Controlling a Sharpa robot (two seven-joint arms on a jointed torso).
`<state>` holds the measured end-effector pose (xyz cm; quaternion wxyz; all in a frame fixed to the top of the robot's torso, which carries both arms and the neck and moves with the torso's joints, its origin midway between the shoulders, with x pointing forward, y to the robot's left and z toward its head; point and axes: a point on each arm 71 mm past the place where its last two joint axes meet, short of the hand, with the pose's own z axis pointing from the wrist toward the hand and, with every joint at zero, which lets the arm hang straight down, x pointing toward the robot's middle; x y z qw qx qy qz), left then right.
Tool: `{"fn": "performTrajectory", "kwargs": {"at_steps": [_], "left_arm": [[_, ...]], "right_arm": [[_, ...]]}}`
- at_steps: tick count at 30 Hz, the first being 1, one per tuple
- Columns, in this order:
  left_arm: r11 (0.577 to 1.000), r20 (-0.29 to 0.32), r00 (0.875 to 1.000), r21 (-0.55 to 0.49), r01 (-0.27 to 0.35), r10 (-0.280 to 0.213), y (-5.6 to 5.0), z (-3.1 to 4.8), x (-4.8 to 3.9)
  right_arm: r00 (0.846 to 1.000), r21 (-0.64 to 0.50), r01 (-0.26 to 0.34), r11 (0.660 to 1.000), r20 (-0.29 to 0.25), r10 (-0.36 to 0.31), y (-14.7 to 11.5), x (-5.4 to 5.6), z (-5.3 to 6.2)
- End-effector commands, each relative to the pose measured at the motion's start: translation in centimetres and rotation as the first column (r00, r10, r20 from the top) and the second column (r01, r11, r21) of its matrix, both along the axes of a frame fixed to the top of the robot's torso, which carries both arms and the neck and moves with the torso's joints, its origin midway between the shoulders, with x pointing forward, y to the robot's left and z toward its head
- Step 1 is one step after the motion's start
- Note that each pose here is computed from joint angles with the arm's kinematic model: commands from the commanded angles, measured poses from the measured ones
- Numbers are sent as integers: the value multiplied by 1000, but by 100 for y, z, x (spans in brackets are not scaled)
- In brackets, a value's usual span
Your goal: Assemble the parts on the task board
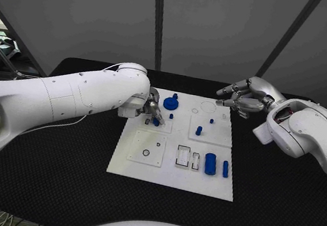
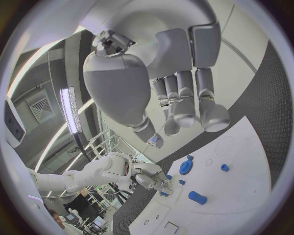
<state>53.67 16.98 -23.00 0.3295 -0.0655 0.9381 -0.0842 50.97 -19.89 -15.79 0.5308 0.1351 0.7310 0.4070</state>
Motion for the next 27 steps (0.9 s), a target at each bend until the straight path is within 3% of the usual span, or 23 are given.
{"fn": "performTrajectory", "kwargs": {"at_steps": [1,27], "left_arm": [[999,-26,1000,44,-4,5,39,-59,-20],[999,-35,999,51,-3,5,57,-66,-17]], "right_arm": [[1000,0,-7,1000,7,7,13,1,16],[1000,-2,-6,1000,7,6,6,2,16]]}}
